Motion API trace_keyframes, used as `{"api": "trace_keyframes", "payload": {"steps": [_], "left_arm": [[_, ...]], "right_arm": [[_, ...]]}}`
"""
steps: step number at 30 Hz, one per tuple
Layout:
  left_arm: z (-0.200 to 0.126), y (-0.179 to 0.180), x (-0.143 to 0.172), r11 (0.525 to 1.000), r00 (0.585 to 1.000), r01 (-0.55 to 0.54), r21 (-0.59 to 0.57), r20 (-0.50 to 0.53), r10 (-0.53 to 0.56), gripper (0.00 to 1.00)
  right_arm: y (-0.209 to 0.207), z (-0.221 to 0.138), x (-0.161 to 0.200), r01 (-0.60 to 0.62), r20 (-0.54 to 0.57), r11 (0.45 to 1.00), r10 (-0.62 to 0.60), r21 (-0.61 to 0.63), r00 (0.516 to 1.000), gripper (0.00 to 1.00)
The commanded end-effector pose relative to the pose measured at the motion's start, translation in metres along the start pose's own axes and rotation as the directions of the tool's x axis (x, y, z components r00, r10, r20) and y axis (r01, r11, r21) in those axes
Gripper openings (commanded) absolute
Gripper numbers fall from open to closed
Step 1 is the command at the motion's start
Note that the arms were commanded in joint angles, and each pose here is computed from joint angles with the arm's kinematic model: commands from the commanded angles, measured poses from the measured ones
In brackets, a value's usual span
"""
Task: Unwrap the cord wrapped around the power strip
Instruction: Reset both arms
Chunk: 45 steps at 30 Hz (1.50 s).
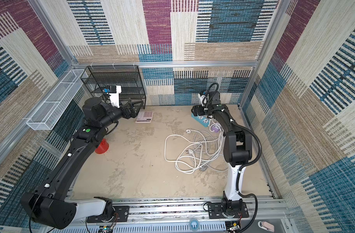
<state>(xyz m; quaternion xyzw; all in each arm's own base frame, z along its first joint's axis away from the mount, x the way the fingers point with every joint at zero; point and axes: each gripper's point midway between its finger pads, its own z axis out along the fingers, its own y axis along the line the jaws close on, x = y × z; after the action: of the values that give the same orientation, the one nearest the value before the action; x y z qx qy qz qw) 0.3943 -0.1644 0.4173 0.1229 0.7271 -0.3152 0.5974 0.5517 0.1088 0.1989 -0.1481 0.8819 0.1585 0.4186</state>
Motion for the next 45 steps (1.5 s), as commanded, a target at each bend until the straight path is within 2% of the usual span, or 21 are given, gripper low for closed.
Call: {"api": "trace_keyframes", "payload": {"steps": [1, 8, 14, 17, 20, 22, 25, 27, 31, 33, 35, 38, 39, 41, 44, 45], "left_arm": [[-0.001, 0.004, -0.003, 0.998, 0.998, -0.053, -0.031, 0.020, 0.053, 0.99], [-0.003, 0.035, 0.008, 0.974, 0.990, -0.132, -0.184, 0.030, 0.139, 0.99], [-0.005, 0.074, 0.032, 0.878, 0.960, -0.256, -0.404, 0.003, 0.281, 0.99], [-0.014, 0.091, 0.040, 0.841, 0.964, -0.226, -0.492, 0.013, 0.266, 0.99], [-0.024, 0.105, 0.064, 0.812, 0.966, -0.212, -0.544, 0.011, 0.260, 0.99], [-0.036, 0.121, 0.085, 0.764, 0.962, -0.215, -0.609, 0.001, 0.272, 0.99], [-0.058, 0.153, 0.117, 0.639, 0.964, -0.218, -0.738, -0.061, 0.259, 0.99], [-0.071, 0.170, 0.145, 0.567, 0.962, -0.238, -0.788, -0.113, 0.248, 0.99], [-0.096, 0.191, 0.186, 0.455, 0.957, -0.259, -0.852, -0.165, 0.237, 0.99], [-0.109, 0.200, 0.196, 0.386, 0.953, -0.267, -0.883, -0.183, 0.240, 0.99], [-0.114, 0.204, 0.201, 0.346, 0.942, -0.288, -0.893, -0.198, 0.273, 0.99], [-0.119, 0.215, 0.206, 0.259, 0.927, -0.322, -0.911, -0.249, 0.279, 0.99], [-0.117, 0.218, 0.209, 0.247, 0.924, -0.343, -0.906, -0.278, 0.262, 0.99], [-0.112, 0.223, 0.222, 0.253, 0.915, -0.381, -0.889, -0.325, 0.238, 0.99], [-0.108, 0.224, 0.225, 0.243, 0.910, -0.380, -0.893, -0.314, 0.270, 1.00], [-0.103, 0.224, 0.229, 0.270, 0.910, -0.394, -0.879, -0.331, 0.249, 1.00]], "right_arm": [[0.002, -0.029, -0.028, 0.026, 0.166, 0.998, -0.034, 0.052, 0.986, 0.98], [0.015, -0.092, 0.000, 0.012, 0.312, 0.993, -0.049, 0.119, 0.949, 0.98], [0.017, -0.133, 0.035, -0.056, 0.420, 0.982, -0.024, 0.179, 0.907, 0.98], [0.010, -0.143, 0.052, -0.106, 0.449, 0.969, -0.005, 0.222, 0.894, 0.98], [0.009, -0.152, 0.063, -0.134, 0.487, 0.962, 0.002, 0.236, 0.873, 0.98], [0.012, -0.159, 0.068, -0.146, 0.520, 0.964, 0.009, 0.223, 0.854, 0.98], [0.015, -0.160, 0.074, -0.149, 0.531, 0.967, 0.016, 0.209, 0.847, 0.98], [0.016, -0.160, 0.076, -0.153, 0.536, 0.967, 0.022, 0.202, 0.844, 0.98], [0.015, -0.156, 0.081, -0.156, 0.533, 0.968, 0.029, 0.194, 0.845, 0.98], [0.013, -0.154, 0.083, -0.163, 0.528, 0.966, 0.033, 0.202, 0.848, 0.98], [0.011, -0.154, 0.085, -0.174, 0.531, 0.962, 0.037, 0.209, 0.846, 0.98], [0.009, -0.153, 0.087, -0.183, 0.536, 0.960, 0.042, 0.212, 0.843, 0.98], [0.008, -0.151, 0.088, -0.187, 0.535, 0.959, 0.045, 0.214, 0.843, 0.98], [0.006, -0.149, 0.090, -0.196, 0.533, 0.956, 0.053, 0.216, 0.844, 0.98], [0.003, -0.142, 0.095, -0.211, 0.522, 0.954, 0.071, 0.215, 0.850, 0.98], [0.002, -0.140, 0.097, -0.214, 0.516, 0.953, 0.076, 0.214, 0.854, 0.98]]}}
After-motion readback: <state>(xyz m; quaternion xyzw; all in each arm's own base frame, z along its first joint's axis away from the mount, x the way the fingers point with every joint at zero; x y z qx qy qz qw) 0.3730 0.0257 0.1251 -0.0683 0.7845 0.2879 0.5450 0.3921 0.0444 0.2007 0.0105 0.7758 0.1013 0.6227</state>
